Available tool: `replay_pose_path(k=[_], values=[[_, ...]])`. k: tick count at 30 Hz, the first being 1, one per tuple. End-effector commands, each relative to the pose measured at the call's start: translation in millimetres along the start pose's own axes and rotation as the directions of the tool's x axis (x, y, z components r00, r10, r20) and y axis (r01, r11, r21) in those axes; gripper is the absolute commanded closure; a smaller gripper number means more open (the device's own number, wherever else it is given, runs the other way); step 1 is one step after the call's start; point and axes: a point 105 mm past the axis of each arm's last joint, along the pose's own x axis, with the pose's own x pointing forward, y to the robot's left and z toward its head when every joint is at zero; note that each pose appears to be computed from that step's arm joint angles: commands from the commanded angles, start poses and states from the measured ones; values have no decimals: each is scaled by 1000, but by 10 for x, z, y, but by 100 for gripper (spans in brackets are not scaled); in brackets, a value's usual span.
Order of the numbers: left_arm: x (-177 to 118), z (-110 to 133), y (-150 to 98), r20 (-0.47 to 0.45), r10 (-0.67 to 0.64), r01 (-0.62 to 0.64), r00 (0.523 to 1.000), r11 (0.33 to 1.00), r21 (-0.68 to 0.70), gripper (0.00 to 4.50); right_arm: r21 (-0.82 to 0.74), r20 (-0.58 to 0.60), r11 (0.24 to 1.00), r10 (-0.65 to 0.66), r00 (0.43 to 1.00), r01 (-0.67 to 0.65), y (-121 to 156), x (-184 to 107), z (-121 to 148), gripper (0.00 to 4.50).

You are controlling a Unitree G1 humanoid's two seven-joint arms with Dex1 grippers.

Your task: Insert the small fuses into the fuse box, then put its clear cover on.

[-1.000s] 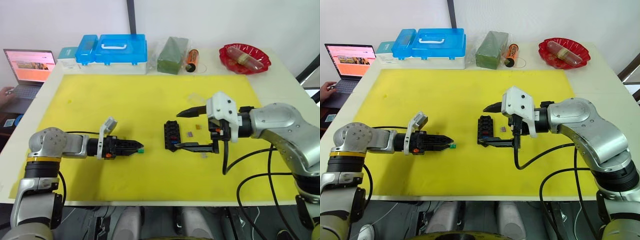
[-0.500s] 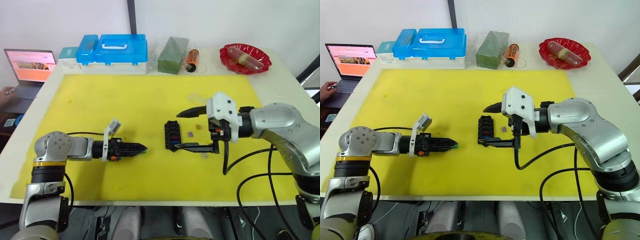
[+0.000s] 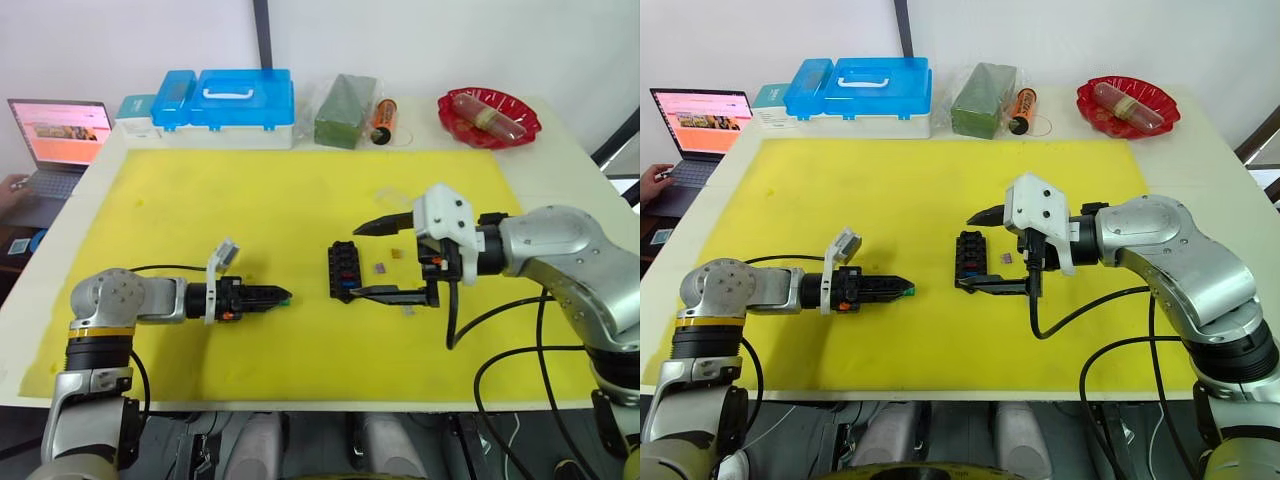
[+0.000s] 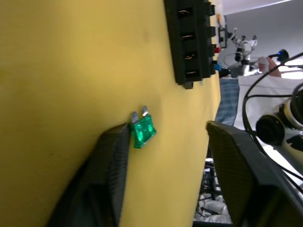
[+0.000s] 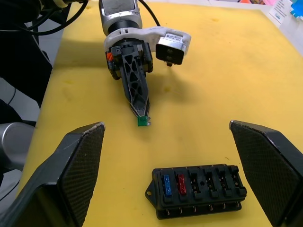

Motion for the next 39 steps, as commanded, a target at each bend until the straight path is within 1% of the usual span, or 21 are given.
replay_pose_path(k=[1, 8, 11, 15, 18, 19, 26, 31, 33, 36, 37, 39], values=[[-5, -31, 134, 6, 73, -73, 997, 997, -8, 336, -52, 13, 999, -3, 1000, 4, 5, -32, 109, 0], [28, -65, 167, 1, 99, -99, 995, 995, -6, 336, -59, 14, 998, 0, 1000, 1, -8, -20, 127, 0], [41, -72, 173, 0, 108, -108, 994, 994, -3, 391, -59, 16, 998, 2, 1000, -1, -7, -14, 132, 0], [52, -48, 156, 6, 103, -103, 995, 995, 6, 391, -62, 19, 998, -2, 1000, 3, -8, 1, 141, 0], [52, -23, 156, 15, 105, -105, 994, 994, 11, 442, -63, 18, 998, -4, 1000, 5, -13, 4, 139, 0], [53, -14, 154, 17, 105, -106, 994, 994, 14, 447, -63, 18, 998, -6, 1000, 7, -16, 4, 139, 0], [46, 78, 109, 28, 96, -97, 995, 994, 39, 447, -65, 21, 998, -20, 1000, 21, -27, 6, 141, 0], [28, 115, 83, 20, 96, -97, 995, 994, 58, 447, -64, 22, 998, -27, 999, 28, -15, 13, 130, 0], [3, 152, 5, 25, 66, -69, 997, 992, 109, 447, -63, 21, 998, -29, 999, 30, -3, 11, 125, 0], [-54, 246, -209, 32, -31, 22, 999, 972, 232, 447, -64, 20, 997, -32, 999, 33, 4, 6, 121, 0], [-71, 270, -266, 20, -49, 42, 999, 958, 282, 447, -64, 20, 997, -33, 999, 34, 3, 4, 122, 0], [-108, 343, -411, -27, -92, 95, 995, 936, 340, 447, -67, 20, 997, -37, 999, 38, -3, 2, 123, 0]])
